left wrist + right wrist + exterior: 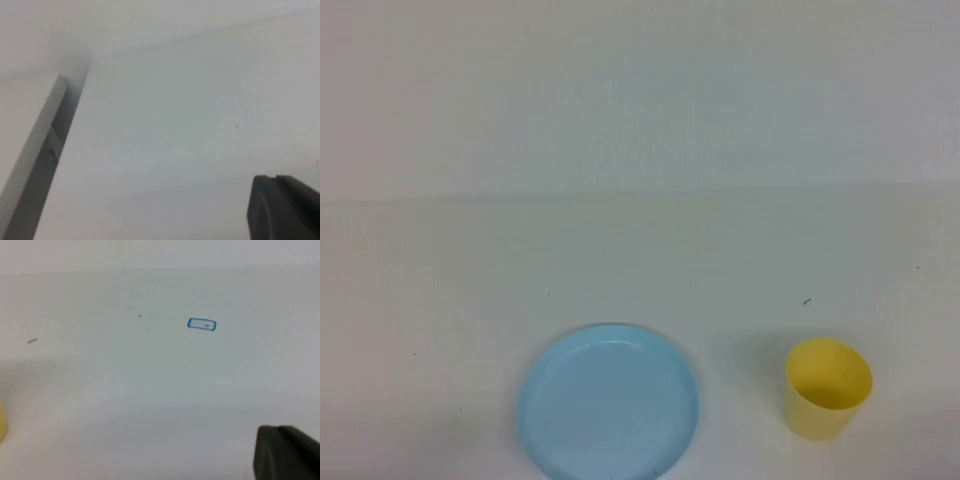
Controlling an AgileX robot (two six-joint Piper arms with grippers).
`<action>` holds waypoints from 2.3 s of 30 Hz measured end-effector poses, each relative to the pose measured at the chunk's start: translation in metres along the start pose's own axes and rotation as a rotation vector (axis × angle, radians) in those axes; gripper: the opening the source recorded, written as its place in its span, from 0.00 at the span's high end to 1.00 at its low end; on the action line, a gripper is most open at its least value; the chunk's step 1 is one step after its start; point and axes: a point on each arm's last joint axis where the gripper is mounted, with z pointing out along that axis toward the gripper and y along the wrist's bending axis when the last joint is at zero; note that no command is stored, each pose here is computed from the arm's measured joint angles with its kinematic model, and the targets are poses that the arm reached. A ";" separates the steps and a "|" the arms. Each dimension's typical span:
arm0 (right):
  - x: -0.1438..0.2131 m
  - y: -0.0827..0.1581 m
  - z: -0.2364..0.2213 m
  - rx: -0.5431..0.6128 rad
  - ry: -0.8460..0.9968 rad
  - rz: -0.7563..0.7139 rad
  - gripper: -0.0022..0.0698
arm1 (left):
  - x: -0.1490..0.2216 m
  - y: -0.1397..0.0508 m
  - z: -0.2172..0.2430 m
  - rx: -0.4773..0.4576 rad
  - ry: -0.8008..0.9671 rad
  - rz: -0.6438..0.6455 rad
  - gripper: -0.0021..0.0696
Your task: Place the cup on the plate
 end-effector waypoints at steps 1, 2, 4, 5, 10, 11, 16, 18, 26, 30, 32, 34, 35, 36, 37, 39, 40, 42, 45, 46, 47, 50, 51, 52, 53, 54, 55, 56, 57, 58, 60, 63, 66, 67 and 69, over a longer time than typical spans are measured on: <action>0.000 0.000 0.000 0.000 0.000 0.000 0.97 | -0.001 0.000 0.000 -0.003 -0.012 0.000 0.97; 0.000 0.000 0.000 0.000 0.000 0.000 0.97 | -0.004 0.001 0.000 -0.011 -0.049 0.000 0.97; 0.000 0.000 0.000 0.000 0.000 0.000 0.97 | -0.013 0.003 -0.001 -0.032 -0.139 0.000 0.97; 0.000 0.000 0.000 0.001 0.000 -0.001 0.97 | -0.017 0.004 -0.002 -0.045 -0.192 0.000 0.97; -0.002 -0.001 0.000 0.014 -0.022 -0.038 0.97 | -0.035 0.008 -0.007 -0.091 -0.397 -0.008 0.97; -0.004 -0.001 0.000 0.014 -0.043 -0.043 0.97 | -0.037 0.009 -0.008 -0.093 -0.418 -0.024 0.97; -0.023 0.002 -0.003 -0.017 -0.253 -0.056 0.97 | -0.039 0.010 -0.009 -0.091 -0.450 -0.077 0.97; -0.032 0.004 -0.006 -0.034 -0.356 -0.057 0.97 | -0.040 0.010 -0.010 -0.092 -0.454 -0.077 0.97; -0.050 0.008 -0.015 -0.072 -0.583 -0.065 0.97 | -0.045 0.012 -0.013 -0.079 -0.527 -0.215 0.97; -0.055 0.009 -0.019 -0.085 -0.657 -0.067 0.97 | -0.059 0.012 -0.021 -0.011 -0.666 -0.359 0.97; -0.059 0.010 -0.022 -0.093 -0.708 -0.068 0.97 | -0.075 0.011 -0.029 0.001 -0.700 -0.255 0.97; -0.063 0.011 -0.026 -0.104 -0.769 -0.068 0.97 | -0.091 0.015 -0.037 -0.004 -0.687 -0.229 0.97; -0.064 0.011 -0.028 -0.108 -0.792 -0.066 0.97 | -0.100 0.018 -0.042 -0.017 -0.664 -0.237 0.97; -0.065 0.011 -0.028 -0.110 -0.805 -0.064 0.97 | -0.107 0.021 -0.046 -0.030 -0.641 -0.241 0.97; -0.065 0.011 -0.028 -0.111 -0.807 -0.064 0.97 | -0.116 0.025 -0.050 -0.049 -0.601 -0.239 0.97; -0.069 0.010 -0.030 -0.102 -0.784 -0.064 0.97 | -0.130 0.032 -0.056 -0.095 -0.494 -0.203 0.97; -0.073 0.010 -0.032 -0.095 -0.772 -0.063 0.97 | -0.135 0.036 -0.056 -0.119 -0.416 -0.175 0.97; -0.084 0.007 -0.038 -0.071 -0.707 -0.055 0.97 | -0.140 0.043 -0.053 -0.160 -0.241 -0.156 0.97; -0.098 0.002 -0.047 -0.037 -0.548 0.000 0.97 | -0.141 0.047 -0.041 -0.173 0.016 -0.181 0.97; -0.103 0.001 -0.048 -0.029 -0.497 0.012 0.97 | -0.140 0.047 -0.034 -0.162 0.060 -0.194 0.97; -0.108 0.000 -0.049 -0.019 -0.424 0.025 0.97 | -0.139 0.045 -0.027 -0.138 0.082 -0.232 0.97; -0.122 -0.001 -0.044 -0.005 -0.218 0.050 0.97 | -0.134 0.028 -0.005 0.046 0.226 -0.196 0.97; -0.127 -0.001 -0.041 -0.007 -0.153 0.039 0.97 | -0.131 0.019 0.002 0.148 0.283 -0.178 0.97; -0.132 0.000 -0.038 -0.013 -0.100 0.025 0.97 | -0.129 0.010 0.012 0.245 0.344 -0.198 0.97; -0.136 0.002 -0.035 -0.024 -0.056 0.003 0.97 | -0.128 0.002 0.022 0.331 0.387 -0.221 0.97; -0.140 0.003 -0.032 -0.042 -0.017 -0.019 0.97 | -0.128 -0.005 0.030 0.394 0.413 -0.228 0.96; -0.142 0.005 -0.030 -0.058 0.008 -0.033 0.97 | -0.129 -0.011 0.040 0.452 0.423 -0.231 0.95; -0.145 0.007 -0.027 -0.083 0.035 -0.050 0.97 | -0.128 -0.015 0.051 0.485 0.435 -0.232 0.93; -0.146 0.010 -0.024 -0.110 0.057 -0.065 0.97 | -0.129 -0.020 0.061 0.517 0.431 -0.234 0.89; -0.147 0.013 -0.022 -0.140 0.073 -0.073 0.97 | -0.130 -0.024 0.071 0.548 0.434 -0.226 0.83; -0.146 0.019 -0.018 -0.202 0.112 -0.057 0.97 | -0.131 -0.033 0.088 0.611 0.465 -0.189 0.66; -0.147 0.026 -0.015 -0.271 0.124 0.021 0.97 | -0.130 -0.049 0.115 0.685 0.550 -0.138 0.38; -0.150 0.029 -0.014 -0.300 0.100 0.082 0.97 | -0.125 -0.066 0.145 0.709 0.616 -0.120 0.30; -0.150 0.029 -0.013 -0.303 0.098 0.091 0.97 | -0.124 -0.072 0.154 0.713 0.630 -0.110 0.31; -0.150 0.030 -0.012 -0.306 0.100 0.100 0.97 | -0.122 -0.083 0.171 0.720 0.649 -0.096 0.34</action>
